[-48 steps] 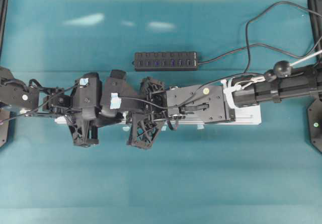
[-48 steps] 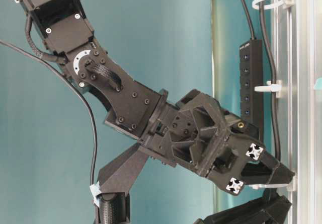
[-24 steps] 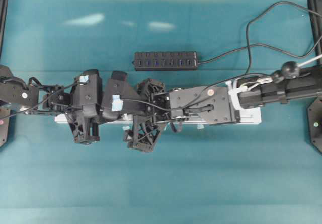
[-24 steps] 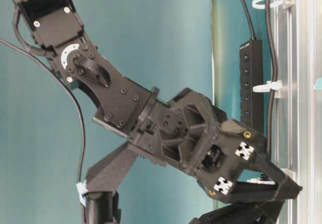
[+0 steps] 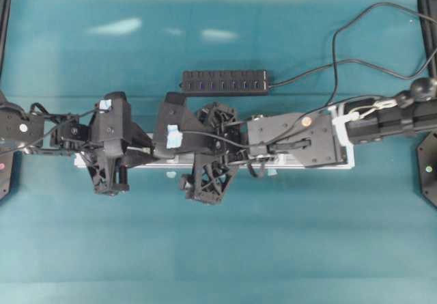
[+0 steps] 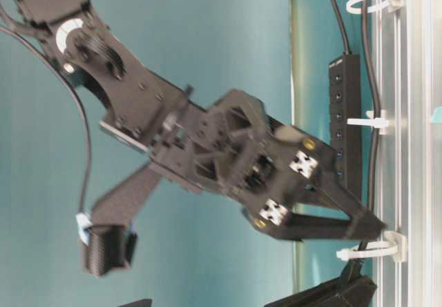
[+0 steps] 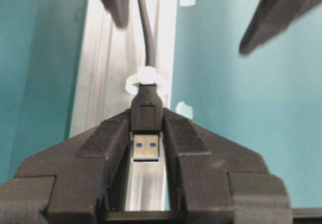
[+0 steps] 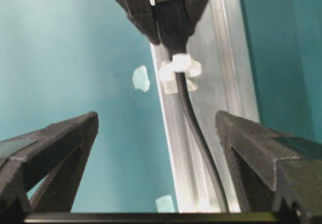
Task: Pass the USB cable through three rings with both arms.
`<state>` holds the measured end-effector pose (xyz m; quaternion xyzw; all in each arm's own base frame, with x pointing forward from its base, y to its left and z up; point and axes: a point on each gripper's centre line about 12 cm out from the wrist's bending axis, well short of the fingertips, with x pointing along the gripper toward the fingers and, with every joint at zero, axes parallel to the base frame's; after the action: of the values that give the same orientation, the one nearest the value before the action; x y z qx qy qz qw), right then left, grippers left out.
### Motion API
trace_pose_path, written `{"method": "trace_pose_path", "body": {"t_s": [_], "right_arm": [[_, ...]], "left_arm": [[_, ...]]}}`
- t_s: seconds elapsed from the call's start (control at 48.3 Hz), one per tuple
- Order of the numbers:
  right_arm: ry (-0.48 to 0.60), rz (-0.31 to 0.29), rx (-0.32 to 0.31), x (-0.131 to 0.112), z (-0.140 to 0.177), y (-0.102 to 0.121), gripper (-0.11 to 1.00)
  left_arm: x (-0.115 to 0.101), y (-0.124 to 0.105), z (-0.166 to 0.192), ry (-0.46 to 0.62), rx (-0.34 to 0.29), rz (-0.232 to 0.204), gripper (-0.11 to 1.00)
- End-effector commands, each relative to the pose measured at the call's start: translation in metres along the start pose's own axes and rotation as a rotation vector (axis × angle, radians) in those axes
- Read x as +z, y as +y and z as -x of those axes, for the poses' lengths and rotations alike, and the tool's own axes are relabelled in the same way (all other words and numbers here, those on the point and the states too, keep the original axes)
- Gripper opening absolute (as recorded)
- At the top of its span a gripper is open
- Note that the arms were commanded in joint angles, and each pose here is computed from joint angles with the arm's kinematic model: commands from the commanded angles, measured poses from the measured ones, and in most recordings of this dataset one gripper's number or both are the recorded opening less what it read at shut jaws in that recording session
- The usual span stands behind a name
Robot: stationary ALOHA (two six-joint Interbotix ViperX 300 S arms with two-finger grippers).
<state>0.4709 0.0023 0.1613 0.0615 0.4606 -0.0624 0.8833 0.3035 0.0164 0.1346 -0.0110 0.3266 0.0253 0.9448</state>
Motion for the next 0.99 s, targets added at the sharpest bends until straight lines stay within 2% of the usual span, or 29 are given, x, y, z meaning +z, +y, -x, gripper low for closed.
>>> {"method": "trace_pose_path", "body": {"t_s": [0.0, 0.29, 0.972], "right_arm": [[-0.054, 0.001, 0.004, 0.011, 0.021, -0.001, 0.84], [-0.075, -0.013, -0.002, 0.003, 0.050, -0.012, 0.84], [-0.158, -0.014, 0.023, -0.027, 0.092, -0.019, 0.84]], "left_arm": [[0.007, 0.000, 0.005, -0.020, 0.001, -0.004, 0.21], [0.003, 0.000, 0.013, -0.012, 0.001, -0.002, 0.21], [0.016, 0.000, 0.036, -0.015, 0.002, -0.005, 0.21]]}}
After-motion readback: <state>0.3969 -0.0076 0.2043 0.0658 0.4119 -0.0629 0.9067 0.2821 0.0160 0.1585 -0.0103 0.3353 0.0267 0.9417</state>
